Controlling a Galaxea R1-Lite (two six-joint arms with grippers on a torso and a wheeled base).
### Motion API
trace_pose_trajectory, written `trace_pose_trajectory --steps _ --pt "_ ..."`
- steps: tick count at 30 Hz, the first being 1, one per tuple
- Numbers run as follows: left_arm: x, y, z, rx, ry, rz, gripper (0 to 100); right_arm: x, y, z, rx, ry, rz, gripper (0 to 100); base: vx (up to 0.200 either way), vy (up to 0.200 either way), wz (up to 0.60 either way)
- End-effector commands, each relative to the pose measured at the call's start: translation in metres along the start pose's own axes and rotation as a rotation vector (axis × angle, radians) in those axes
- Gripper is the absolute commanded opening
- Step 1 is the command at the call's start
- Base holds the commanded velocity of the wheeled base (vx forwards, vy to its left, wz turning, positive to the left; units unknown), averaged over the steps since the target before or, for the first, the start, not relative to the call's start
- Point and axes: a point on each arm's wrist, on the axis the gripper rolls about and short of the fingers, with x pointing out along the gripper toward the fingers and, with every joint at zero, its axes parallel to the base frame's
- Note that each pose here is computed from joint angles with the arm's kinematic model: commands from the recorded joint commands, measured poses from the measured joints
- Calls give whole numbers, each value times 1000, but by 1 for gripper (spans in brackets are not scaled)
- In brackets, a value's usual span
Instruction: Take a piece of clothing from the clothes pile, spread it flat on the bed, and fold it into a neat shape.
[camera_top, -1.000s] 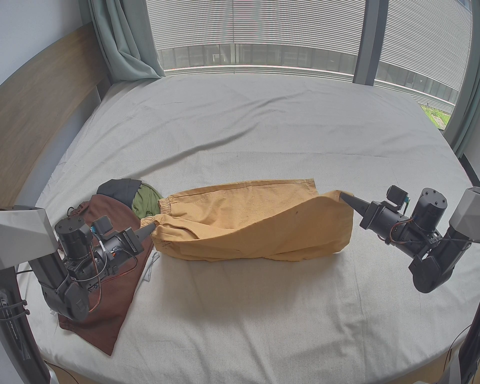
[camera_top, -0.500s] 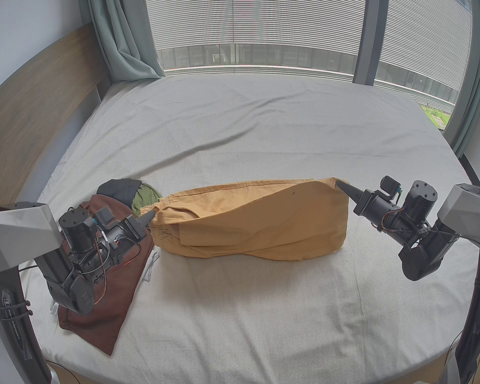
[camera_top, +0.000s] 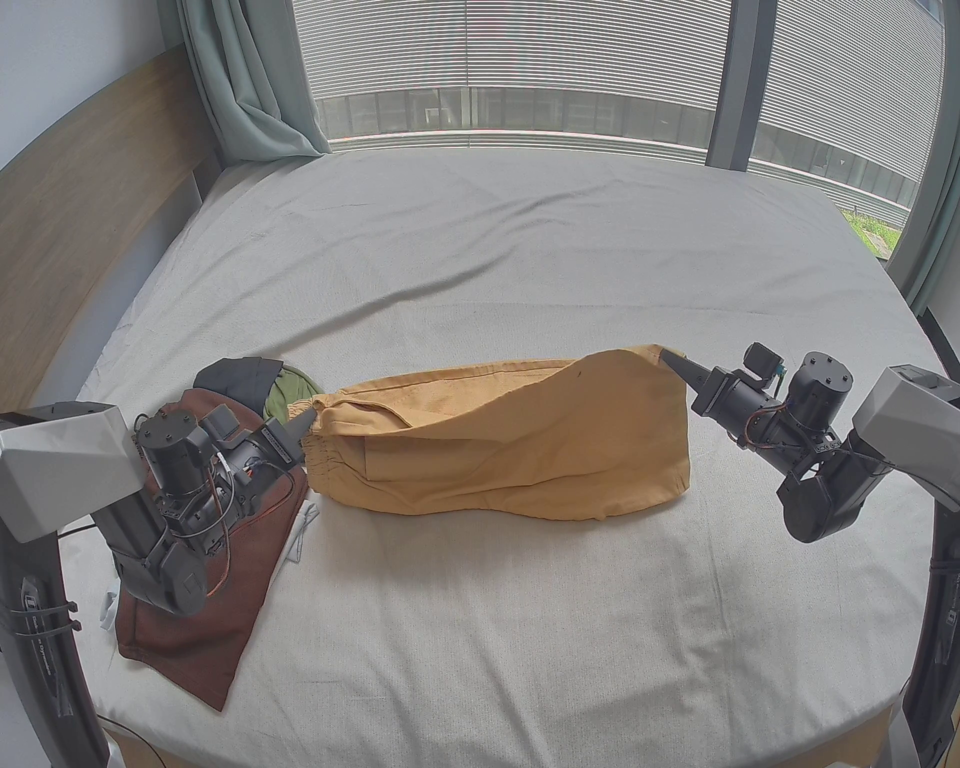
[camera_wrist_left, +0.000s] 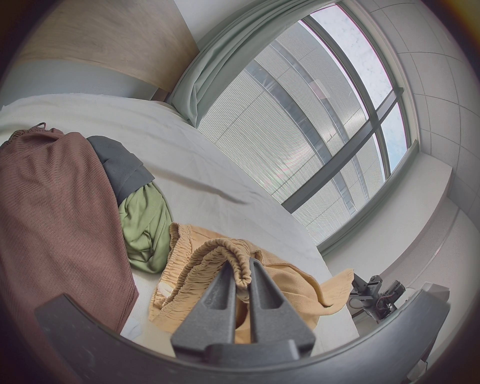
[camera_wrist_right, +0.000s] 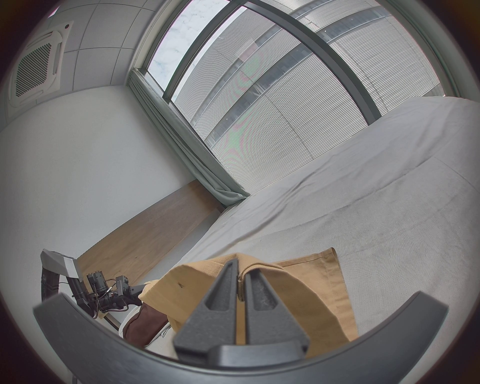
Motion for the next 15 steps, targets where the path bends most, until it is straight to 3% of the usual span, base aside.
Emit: trace_pose_trajectory --steps 1,15 --pt "8 -2 0 -3 -17 -13 0 6 -8 -7 3 5 -2 0 0 0 0" --pt "31 17 -9 -11 -29 -11 0 24 -23 -14 5 6 -4 0 0 0 0"
